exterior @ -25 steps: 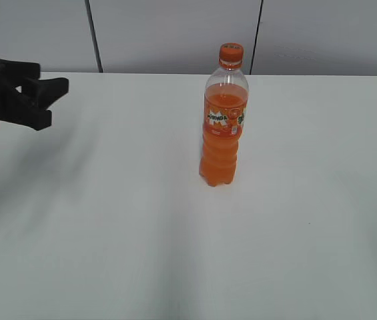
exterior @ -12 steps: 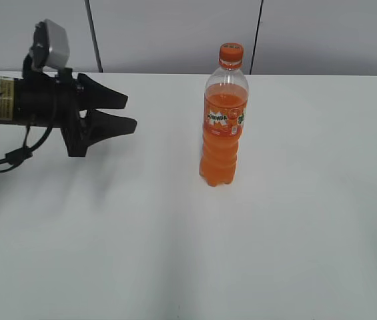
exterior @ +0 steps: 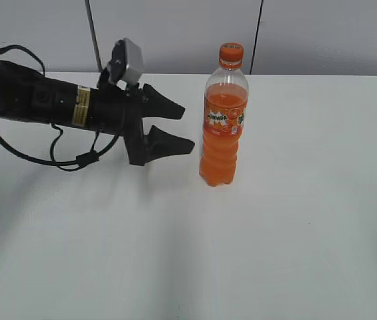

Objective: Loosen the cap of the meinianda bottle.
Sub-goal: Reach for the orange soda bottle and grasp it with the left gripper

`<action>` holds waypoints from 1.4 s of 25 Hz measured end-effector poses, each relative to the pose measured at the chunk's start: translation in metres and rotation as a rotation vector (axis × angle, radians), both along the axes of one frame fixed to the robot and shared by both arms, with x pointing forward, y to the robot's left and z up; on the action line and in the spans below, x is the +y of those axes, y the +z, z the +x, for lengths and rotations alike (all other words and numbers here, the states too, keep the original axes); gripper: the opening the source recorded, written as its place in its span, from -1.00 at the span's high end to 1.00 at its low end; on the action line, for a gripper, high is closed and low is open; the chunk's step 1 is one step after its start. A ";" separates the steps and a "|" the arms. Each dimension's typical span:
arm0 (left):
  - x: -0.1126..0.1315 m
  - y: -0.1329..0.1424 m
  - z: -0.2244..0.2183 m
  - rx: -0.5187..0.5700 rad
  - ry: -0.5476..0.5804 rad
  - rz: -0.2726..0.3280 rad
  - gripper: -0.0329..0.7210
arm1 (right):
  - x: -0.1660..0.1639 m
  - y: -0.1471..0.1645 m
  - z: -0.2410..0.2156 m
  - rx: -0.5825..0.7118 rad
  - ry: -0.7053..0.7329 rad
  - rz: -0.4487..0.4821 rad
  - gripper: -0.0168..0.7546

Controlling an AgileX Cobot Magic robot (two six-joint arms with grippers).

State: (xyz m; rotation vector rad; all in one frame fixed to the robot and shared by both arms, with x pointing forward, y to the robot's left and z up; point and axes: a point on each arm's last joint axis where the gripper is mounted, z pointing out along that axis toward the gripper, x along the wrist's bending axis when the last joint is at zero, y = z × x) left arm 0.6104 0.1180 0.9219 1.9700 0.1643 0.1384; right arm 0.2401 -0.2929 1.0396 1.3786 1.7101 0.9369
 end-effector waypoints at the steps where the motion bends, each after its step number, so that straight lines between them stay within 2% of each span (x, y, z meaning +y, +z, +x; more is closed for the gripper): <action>1: -0.006 0.000 0.001 -0.001 -0.009 -0.002 -0.55 | 0.000 0.000 0.000 0.000 0.001 0.001 -0.48; 12: -0.050 -0.017 0.008 0.015 -0.048 0.020 -0.55 | 0.000 0.000 0.000 0.000 0.001 0.005 -0.48; 20: -0.065 -0.026 0.012 -0.010 -0.010 0.080 -0.55 | 0.000 0.000 0.000 0.000 0.001 0.007 -0.48; 28: -0.069 -0.025 0.013 0.002 0.032 0.059 -0.55 | 0.001 0.000 0.000 0.000 0.002 0.008 -0.48; 31: -0.069 -0.025 0.013 0.002 0.032 0.058 -0.46 | 0.001 0.000 0.000 0.000 0.002 0.008 -0.48; 35: -0.069 -0.024 0.013 0.003 0.032 0.055 -0.19 | 0.001 0.000 0.000 0.000 0.002 0.008 -0.48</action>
